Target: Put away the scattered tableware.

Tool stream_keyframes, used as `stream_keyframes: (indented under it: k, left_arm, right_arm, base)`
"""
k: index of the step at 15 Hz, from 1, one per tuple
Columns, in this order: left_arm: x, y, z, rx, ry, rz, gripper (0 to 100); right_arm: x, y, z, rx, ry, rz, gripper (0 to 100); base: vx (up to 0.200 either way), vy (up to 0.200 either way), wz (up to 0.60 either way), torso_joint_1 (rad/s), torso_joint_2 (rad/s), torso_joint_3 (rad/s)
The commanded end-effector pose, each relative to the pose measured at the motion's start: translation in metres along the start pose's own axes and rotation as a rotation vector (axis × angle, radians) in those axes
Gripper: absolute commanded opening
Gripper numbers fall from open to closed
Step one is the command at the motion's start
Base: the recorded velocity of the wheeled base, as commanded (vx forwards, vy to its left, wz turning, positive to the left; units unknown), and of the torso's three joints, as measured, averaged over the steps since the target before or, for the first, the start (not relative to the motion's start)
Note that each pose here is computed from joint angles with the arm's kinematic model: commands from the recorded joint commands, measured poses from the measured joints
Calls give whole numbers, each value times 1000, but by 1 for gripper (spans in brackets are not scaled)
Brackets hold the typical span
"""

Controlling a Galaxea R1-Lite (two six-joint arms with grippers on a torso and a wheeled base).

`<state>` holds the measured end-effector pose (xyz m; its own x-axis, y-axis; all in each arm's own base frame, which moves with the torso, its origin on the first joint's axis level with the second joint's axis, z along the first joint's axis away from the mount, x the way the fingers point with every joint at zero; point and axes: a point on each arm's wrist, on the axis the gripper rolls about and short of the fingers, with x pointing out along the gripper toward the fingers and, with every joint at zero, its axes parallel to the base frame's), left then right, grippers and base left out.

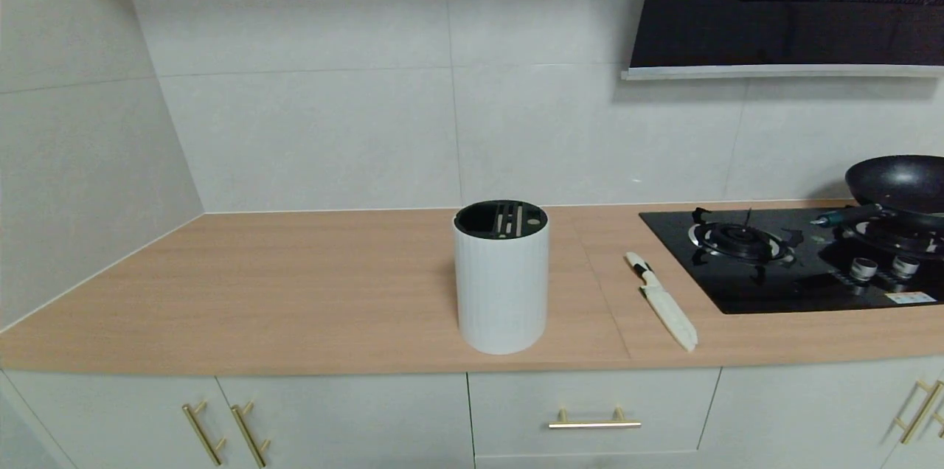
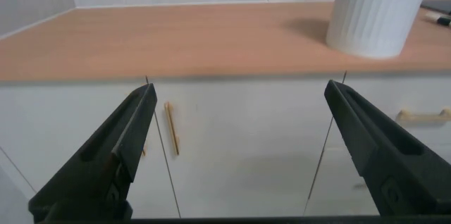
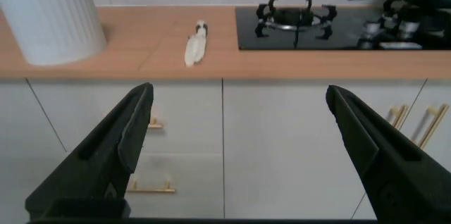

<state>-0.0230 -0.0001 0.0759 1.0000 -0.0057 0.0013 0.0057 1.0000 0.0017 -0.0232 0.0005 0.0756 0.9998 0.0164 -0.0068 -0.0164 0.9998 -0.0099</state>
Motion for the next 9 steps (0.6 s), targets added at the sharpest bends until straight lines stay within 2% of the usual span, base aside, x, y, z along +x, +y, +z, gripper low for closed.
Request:
stream_keyframes:
  k: [1, 9]
  left_arm:
    - [0, 0, 0, 0, 1, 0, 100]
    - [0, 0, 0, 0, 1, 0, 100]
  right_arm:
    - [0, 0, 0, -1, 1, 0, 100]
    - [0, 0, 0, -1, 1, 0, 100]
  base:
    - [0, 0, 0, 281, -549, -271]
    - [0, 0, 0, 293, -563, -278]
